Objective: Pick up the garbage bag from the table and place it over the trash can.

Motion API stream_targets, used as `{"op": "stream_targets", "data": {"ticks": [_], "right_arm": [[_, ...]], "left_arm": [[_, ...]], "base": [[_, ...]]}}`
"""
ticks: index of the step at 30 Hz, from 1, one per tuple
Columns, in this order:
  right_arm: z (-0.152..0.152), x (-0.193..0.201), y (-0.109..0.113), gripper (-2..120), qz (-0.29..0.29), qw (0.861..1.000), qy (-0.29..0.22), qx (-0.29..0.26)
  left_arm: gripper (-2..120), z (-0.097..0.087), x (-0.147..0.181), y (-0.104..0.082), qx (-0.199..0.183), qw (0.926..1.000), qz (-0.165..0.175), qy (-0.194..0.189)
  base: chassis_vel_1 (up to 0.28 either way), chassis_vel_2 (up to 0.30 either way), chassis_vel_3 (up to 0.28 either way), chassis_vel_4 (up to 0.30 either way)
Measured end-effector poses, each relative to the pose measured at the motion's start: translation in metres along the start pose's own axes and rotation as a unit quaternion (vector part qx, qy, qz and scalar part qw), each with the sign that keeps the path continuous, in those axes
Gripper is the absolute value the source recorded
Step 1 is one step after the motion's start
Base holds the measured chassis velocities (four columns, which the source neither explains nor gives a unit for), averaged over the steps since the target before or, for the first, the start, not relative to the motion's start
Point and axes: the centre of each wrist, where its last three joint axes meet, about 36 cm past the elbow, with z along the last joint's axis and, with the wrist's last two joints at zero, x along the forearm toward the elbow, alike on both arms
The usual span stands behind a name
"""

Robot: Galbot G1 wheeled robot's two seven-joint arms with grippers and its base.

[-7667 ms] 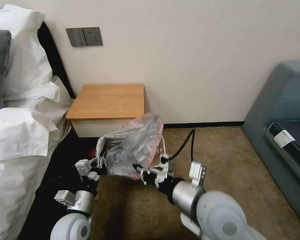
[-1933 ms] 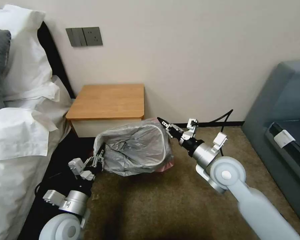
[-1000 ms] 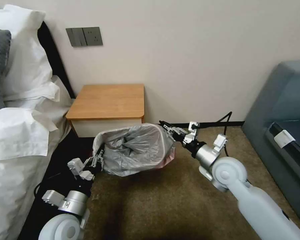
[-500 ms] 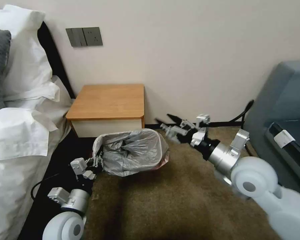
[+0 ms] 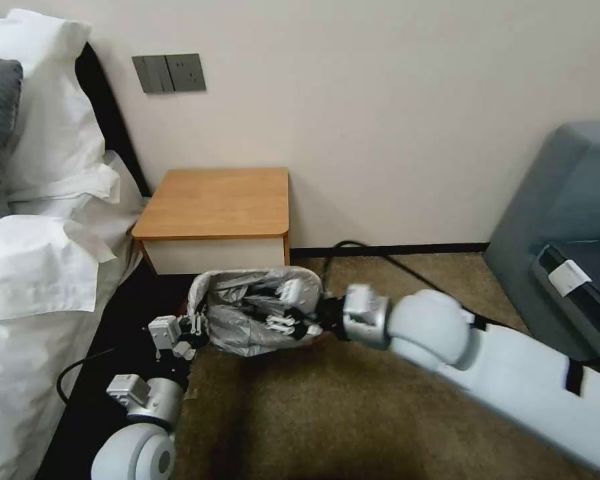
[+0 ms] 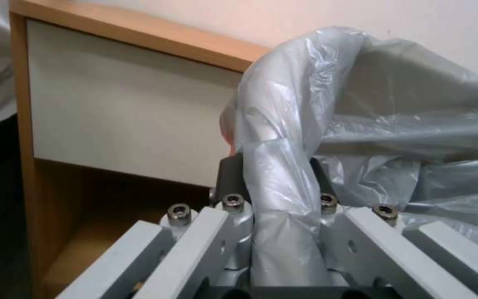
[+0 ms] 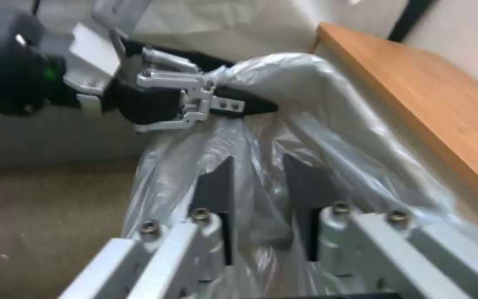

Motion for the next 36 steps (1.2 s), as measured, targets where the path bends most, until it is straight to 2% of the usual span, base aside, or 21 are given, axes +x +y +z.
{"op": "stream_targets", "data": {"ticks": [2, 3, 5, 9, 16, 22, 26, 36], "right_arm": [[-0.002, -0.016, 0.001, 11, -0.006, 1.000, 0.008, 0.019], [-0.002, -0.016, 0.001, 11, -0.006, 1.000, 0.008, 0.019], [-0.003, -0.030, -0.002, 0, -0.009, 0.999, 0.018, 0.034], [-0.003, -0.047, -0.008, 0, -0.004, 0.998, 0.037, 0.057], [0.007, -0.059, -0.015, 0, 0.011, 0.996, 0.078, 0.049], [0.017, -0.075, -0.013, 0, 0.029, 0.993, 0.107, 0.040], [0.015, -0.094, -0.011, 0, 0.065, 0.986, 0.147, 0.048], [0.021, -0.116, -0.005, 0, 0.094, 0.979, 0.179, 0.035]], "left_arm": [[7, 0.000, 0.000, 0.001, -0.001, 1.0000, 0.000, 0.000], [7, 0.000, 0.000, 0.001, -0.001, 1.0000, 0.000, 0.000], [7, -0.001, 0.001, 0.001, -0.002, 1.0000, 0.002, 0.000], [7, -0.004, 0.001, 0.000, 0.000, 1.0000, 0.002, -0.002], [7, -0.005, 0.001, 0.001, 0.008, 1.0000, -0.002, -0.005], [7, -0.007, 0.001, -0.006, 0.016, 0.9998, 0.008, -0.007], [7, -0.005, 0.001, -0.010, 0.019, 0.9997, 0.013, -0.005], [7, -0.009, 0.003, -0.015, 0.021, 0.9995, 0.022, -0.011]], "base": [[0.000, 0.000, 0.000, 0.000], [0.000, 0.000, 0.000, 0.000], [0.000, 0.000, 0.000, 0.000], [0.000, 0.000, 0.000, 0.000], [0.000, 0.000, 0.000, 0.000], [0.000, 0.000, 0.000, 0.000], [0.000, 0.000, 0.000, 0.000], [0.000, 0.000, 0.000, 0.000]]}}
